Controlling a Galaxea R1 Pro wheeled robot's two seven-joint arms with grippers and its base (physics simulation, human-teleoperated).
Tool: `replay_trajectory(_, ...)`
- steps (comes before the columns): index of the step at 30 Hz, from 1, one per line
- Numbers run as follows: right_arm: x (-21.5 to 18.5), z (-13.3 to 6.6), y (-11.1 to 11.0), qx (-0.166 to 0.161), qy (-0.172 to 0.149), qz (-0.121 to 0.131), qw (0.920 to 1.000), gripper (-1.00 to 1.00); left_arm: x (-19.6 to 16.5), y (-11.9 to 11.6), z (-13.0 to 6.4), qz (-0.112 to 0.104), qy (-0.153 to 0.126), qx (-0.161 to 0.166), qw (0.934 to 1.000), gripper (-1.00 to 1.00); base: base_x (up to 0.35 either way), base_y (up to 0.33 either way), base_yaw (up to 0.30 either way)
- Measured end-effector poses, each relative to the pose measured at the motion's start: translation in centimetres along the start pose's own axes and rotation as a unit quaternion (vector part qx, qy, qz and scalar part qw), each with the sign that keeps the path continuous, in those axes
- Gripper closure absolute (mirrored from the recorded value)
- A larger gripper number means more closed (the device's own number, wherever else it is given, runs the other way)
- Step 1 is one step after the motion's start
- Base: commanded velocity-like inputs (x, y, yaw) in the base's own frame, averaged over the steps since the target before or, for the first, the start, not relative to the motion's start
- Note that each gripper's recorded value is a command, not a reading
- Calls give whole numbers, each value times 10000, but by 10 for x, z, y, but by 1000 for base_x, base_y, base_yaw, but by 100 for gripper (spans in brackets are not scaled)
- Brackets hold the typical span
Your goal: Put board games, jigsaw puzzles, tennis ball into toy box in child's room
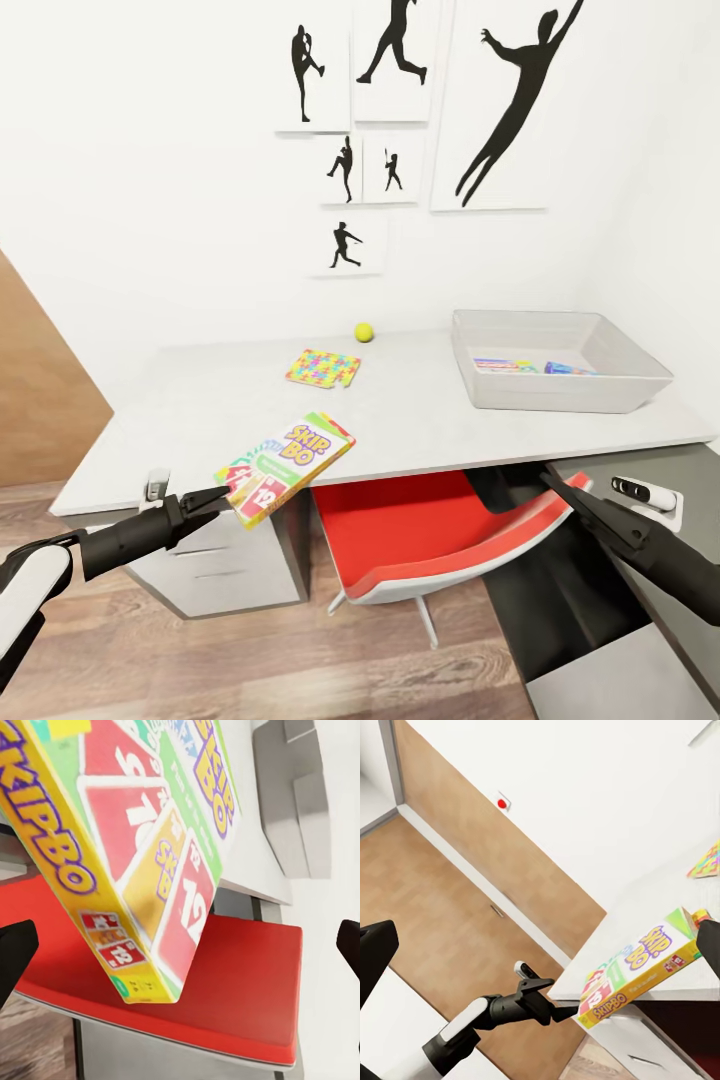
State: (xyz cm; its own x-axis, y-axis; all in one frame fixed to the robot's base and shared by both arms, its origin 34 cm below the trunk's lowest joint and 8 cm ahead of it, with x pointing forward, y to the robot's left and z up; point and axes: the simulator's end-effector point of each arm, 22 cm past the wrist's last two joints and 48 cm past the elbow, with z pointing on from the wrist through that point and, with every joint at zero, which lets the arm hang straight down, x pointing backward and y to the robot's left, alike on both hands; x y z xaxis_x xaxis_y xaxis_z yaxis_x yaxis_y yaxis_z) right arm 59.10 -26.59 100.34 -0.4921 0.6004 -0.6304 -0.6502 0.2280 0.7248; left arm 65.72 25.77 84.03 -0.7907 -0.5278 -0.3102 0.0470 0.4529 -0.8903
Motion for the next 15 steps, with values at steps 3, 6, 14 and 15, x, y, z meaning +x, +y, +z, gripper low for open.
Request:
replay_trajectory(3, 0, 0, 0, 1, 1, 0, 10000, -100, 0, 0, 0, -2, -1, 2, 10000, -100, 0, -171, 0)
replay_trajectory(6, 0, 0, 0, 0, -1, -2, 10000, -100, 0, 0, 0, -2, -1, 2, 10000, -100, 0, -95, 0)
replay_trajectory(14, 0, 0, 0, 0, -2, -2, 10000, -100, 0, 0, 0, -1, -1, 2, 10000, -100, 0, -22, 0)
replay_trajectory(15, 0, 0, 0, 0, -2, -2, 10000, -100, 0, 0, 0, -1, -1, 2, 10000, -100, 0, -5, 0)
